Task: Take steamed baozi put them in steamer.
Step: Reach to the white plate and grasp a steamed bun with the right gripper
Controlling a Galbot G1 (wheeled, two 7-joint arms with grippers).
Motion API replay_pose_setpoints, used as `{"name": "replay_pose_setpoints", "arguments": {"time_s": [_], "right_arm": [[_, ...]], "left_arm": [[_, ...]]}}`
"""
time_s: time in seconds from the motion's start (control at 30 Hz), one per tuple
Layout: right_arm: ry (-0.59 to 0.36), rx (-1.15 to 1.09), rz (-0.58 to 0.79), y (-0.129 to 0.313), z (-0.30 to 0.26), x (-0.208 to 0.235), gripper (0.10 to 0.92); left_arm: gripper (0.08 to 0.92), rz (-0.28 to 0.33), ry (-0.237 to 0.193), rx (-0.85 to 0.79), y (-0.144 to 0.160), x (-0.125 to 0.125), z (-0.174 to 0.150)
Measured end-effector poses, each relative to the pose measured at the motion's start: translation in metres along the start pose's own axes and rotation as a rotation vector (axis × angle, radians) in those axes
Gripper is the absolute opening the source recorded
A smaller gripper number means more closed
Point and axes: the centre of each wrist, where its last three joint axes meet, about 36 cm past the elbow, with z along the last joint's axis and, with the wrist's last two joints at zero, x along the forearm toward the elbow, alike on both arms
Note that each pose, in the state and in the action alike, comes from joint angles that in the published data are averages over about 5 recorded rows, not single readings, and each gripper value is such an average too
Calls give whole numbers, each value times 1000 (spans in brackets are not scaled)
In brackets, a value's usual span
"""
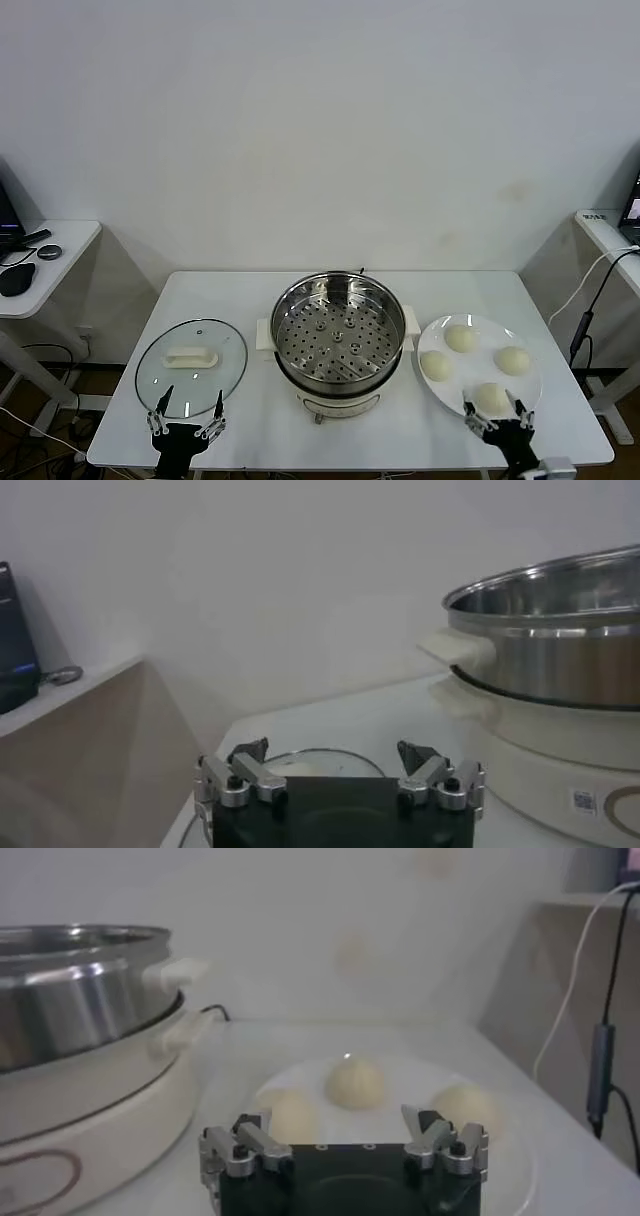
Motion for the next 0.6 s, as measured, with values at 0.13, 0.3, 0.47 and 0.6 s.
{"name": "replay_pose_setpoints", "arguments": {"time_s": [0.13,0.3,0.47,0.6], "right_arm": [[-10,92,-20,-23,-25,-15,823],[-1,294,-83,-63,-73,-47,823],[49,518,-166,-100,-126,-80,823],[102,693,-253,-120,-171,-108,823]], "left_arm": [[823,-3,-6,4,0,0,-2],[823,-9,-14,14,-1,1,-5],[823,-16,-24,21,0,1,-8],[823,-21,-36,26,2,1,-11]]}}
